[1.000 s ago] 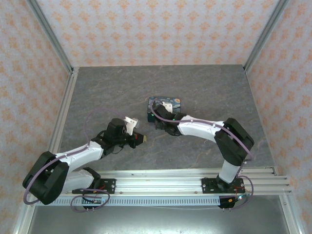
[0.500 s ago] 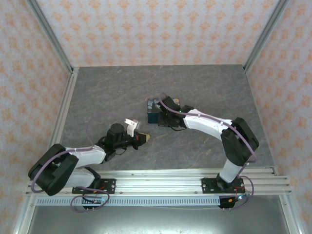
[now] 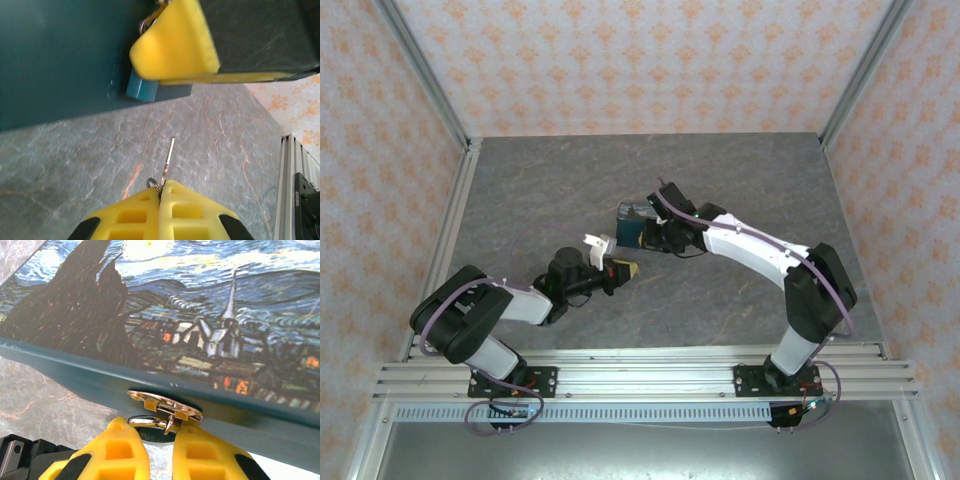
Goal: Unlock a padlock with a key
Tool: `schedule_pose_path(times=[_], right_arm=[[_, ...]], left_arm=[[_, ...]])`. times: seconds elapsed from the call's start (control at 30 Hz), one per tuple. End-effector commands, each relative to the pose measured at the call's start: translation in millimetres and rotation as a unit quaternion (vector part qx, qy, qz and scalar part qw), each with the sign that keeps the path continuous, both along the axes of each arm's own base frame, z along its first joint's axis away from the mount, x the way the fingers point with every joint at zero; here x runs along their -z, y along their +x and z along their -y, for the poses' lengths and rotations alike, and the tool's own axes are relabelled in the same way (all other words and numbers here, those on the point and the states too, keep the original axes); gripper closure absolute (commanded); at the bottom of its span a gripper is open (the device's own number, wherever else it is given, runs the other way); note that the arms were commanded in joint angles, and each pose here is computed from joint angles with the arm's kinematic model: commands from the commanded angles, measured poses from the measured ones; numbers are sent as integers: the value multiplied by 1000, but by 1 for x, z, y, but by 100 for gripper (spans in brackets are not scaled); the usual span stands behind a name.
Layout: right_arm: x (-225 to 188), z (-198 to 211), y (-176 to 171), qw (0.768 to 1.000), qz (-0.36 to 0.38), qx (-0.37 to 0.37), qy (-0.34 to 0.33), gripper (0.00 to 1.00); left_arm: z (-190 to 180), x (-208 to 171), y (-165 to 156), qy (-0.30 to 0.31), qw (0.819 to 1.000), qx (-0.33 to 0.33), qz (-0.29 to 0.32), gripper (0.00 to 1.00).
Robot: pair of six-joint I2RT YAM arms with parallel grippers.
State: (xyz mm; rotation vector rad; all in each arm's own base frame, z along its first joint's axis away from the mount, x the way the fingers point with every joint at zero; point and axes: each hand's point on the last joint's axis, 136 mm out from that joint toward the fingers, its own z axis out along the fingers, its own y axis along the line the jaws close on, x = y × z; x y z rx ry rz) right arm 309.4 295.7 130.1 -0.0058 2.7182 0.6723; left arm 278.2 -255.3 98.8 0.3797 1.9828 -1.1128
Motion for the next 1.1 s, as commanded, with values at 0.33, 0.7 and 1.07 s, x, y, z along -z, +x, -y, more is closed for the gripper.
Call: schedule_pose_path(times=[0.33,0.7,1.07], right_arm=[[-38,-2,5,996,-15,1,84,100],[-41,-1,4,993,-39,-4,109,100],[-39,1,5,993,-45,-2,112,100]], left_arm=[[8,-13,10,9,997,17,75,100],[9,-22,19,10,995,12,101,100],[2,-21,29,4,995,6,96,100]])
